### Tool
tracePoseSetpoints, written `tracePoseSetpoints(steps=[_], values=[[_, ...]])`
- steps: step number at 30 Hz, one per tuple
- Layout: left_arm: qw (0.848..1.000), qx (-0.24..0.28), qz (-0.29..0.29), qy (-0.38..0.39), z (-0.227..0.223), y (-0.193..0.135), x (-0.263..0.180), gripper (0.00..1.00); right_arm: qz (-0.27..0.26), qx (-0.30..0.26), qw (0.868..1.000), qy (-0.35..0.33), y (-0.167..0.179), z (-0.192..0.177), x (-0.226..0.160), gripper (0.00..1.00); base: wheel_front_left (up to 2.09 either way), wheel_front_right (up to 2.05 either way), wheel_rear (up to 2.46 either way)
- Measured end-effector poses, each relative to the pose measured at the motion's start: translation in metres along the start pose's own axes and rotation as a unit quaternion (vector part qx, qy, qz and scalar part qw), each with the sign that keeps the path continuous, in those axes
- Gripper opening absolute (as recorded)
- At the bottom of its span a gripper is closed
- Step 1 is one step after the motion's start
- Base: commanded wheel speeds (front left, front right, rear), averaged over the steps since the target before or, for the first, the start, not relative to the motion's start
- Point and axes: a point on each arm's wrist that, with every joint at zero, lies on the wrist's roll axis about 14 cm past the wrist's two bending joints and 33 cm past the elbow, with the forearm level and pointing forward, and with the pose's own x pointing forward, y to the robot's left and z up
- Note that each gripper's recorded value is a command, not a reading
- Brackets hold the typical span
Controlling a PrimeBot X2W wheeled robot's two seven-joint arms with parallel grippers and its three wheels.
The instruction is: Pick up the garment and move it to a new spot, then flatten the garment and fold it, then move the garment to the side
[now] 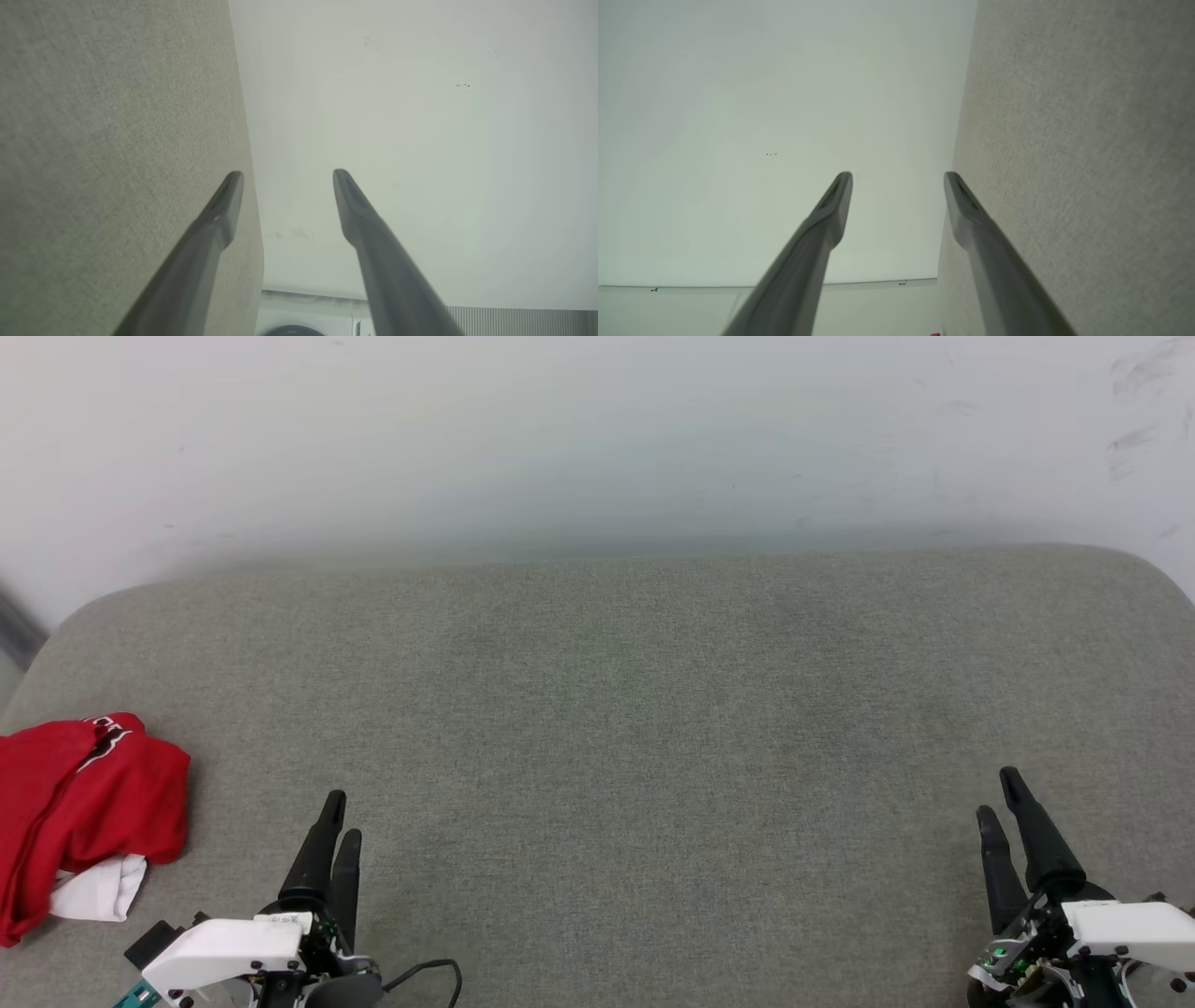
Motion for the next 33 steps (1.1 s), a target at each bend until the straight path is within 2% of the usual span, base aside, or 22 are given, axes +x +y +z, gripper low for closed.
tracePoseSetpoints(steps=[14, 24, 26, 33], values=[[0.999, 0.022, -0.041, 0.001, -0.013, -0.028, 0.007, 1.0, 0.032, -0.022, 0.999, -0.018, 0.021, 0.0, 0.003, 1.0, 0.0, 0.0, 0.0], [0.988, 0.128, -0.082, 0.004, -0.024, -0.054, 0.01, 1.0, 0.061, -0.129, 0.99, -0.023, 0.041, -0.001, 0.005, 1.0, 0.0, 0.0, 0.0], [0.982, 0.168, -0.089, 0.002, -0.026, -0.057, 0.009, 1.0, 0.069, -0.174, 0.982, -0.022, 0.046, -0.004, 0.005, 1.0, 0.0, 0.0, 0.0], [0.96, 0.261, -0.102, 0.0, -0.031, -0.063, 0.009, 1.0, 0.084, -0.279, 0.957, -0.018, 0.054, -0.011, 0.007, 1.0, 0.0, 0.0, 0.0]])
